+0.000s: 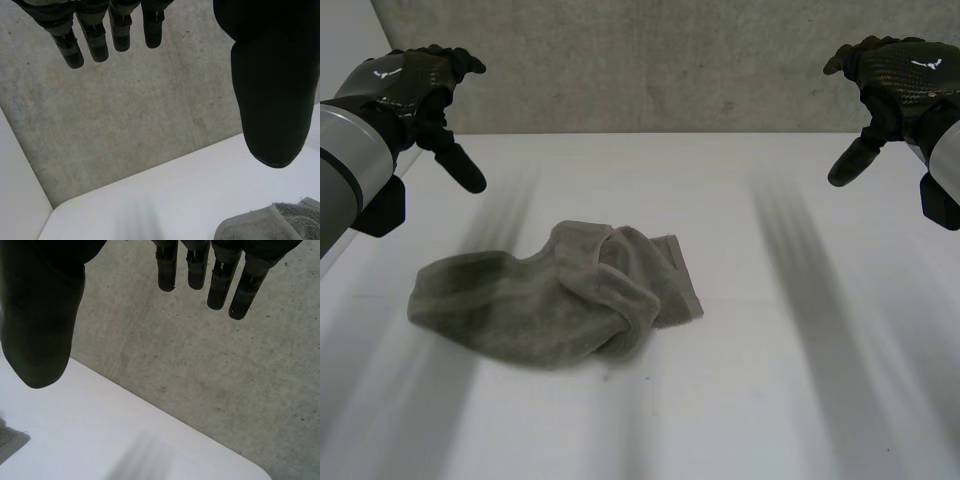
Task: Fold the towel.
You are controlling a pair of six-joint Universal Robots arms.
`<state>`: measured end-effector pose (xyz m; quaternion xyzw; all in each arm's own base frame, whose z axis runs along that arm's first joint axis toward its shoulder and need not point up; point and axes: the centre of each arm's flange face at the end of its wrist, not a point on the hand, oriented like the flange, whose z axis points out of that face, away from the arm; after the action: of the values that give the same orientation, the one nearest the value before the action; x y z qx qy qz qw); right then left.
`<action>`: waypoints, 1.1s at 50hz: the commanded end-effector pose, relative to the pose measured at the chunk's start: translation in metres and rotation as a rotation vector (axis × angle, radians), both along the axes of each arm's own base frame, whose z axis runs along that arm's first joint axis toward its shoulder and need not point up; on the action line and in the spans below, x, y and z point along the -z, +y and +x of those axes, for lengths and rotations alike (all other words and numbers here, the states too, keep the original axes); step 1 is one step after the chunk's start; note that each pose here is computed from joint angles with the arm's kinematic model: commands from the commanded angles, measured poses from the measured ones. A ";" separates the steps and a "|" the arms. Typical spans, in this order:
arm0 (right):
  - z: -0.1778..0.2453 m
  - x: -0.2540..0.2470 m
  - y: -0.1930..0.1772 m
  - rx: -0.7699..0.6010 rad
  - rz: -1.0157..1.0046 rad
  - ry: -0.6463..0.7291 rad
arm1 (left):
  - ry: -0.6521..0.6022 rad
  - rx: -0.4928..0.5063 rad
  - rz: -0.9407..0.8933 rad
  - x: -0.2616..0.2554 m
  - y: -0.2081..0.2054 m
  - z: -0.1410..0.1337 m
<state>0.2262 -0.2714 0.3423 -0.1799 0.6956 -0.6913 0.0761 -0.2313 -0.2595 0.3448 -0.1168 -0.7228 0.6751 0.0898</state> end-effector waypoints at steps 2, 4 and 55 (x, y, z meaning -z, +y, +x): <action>0.001 -0.001 -0.001 -0.007 -0.014 0.010 | -0.019 0.013 0.021 0.009 0.000 0.001; 0.007 0.002 0.000 -0.072 -0.013 0.055 | -0.020 0.037 0.026 0.011 -0.001 -0.001; 0.125 0.017 -0.079 -0.384 -0.156 -0.094 | -0.245 0.306 -0.286 0.040 -0.057 -0.083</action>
<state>0.3940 -0.3126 0.2211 -0.4033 0.6462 -0.5894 0.2691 -0.3046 -0.3124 0.2209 -0.3873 -0.6707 0.6284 0.0731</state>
